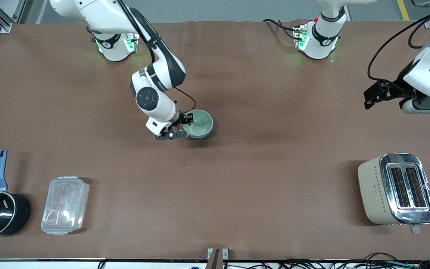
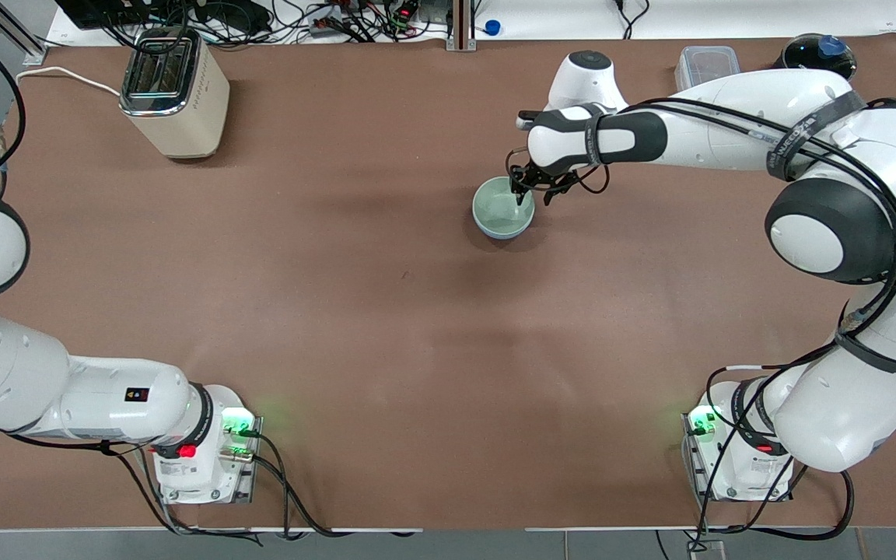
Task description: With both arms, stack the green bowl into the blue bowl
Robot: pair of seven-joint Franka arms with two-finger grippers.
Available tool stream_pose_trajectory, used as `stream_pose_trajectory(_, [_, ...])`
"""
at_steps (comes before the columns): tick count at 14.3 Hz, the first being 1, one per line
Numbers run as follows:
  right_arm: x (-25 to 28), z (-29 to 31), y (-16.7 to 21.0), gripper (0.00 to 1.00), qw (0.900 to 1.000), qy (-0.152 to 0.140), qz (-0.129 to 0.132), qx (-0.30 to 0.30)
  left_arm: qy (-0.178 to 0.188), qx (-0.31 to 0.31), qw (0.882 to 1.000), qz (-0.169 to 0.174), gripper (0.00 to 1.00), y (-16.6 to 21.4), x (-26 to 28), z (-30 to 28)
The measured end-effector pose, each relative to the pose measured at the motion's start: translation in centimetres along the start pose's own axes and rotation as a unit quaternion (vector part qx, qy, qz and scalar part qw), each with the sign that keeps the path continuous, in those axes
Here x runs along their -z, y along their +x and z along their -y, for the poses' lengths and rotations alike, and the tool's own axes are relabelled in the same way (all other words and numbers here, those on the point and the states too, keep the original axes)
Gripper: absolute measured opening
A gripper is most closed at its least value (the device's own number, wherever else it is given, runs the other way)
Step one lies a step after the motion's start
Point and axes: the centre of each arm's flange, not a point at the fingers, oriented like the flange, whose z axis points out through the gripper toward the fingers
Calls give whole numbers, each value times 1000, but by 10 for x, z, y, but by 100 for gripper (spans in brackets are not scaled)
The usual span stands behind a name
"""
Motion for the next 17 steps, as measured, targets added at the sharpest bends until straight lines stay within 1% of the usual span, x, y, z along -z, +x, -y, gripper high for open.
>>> stream_pose_trajectory(1, [12,-1,2,81,1000,2,-3,-1,0,0,1000,-1,100,0,0,0])
stream_pose_trajectory(2, [30,-5,5,92,1000,6,-6,-4,0,-1,1000,-1,100,0,0,-1])
stream_pose_trajectory(3, [52,-11,9,99,1000,10,-12,-7,0,-1,1000,-1,100,0,0,-1])
stream_pose_trajectory(4, [77,-21,13,99,1000,13,-21,-9,0,-2,1000,-1,100,0,1,-2])
stream_pose_trajectory(5, [105,-34,18,100,999,7,-35,-8,0,-3,1000,-1,100,-1,1,-3])
stream_pose_trajectory(7, [158,-67,23,100,998,-20,-65,-4,0,-4,1000,-2,100,-2,3,-5])
stream_pose_trajectory(8, [182,-84,25,100,997,-27,-76,-11,0,-4,1000,-3,100,-3,5,-4])
stream_pose_trajectory(11, [248,-130,29,100,992,-20,-114,-40,1,-2,1000,-4,100,-11,9,-2])
stream_pose_trajectory(13, [283,-158,30,100,988,-15,-140,-57,3,0,1000,-4,100,-18,12,1])
stream_pose_trajectory(14, [298,-175,31,100,987,-16,-149,-61,4,1,1000,0,100,-21,13,4])
stream_pose_trajectory(16, [333,-209,29,100,986,-22,-150,-69,5,5,1000,5,100,-23,13,8])
stream_pose_trajectory(17, [354,-223,27,100,986,-30,-151,-70,5,6,1000,6,100,-23,13,10])
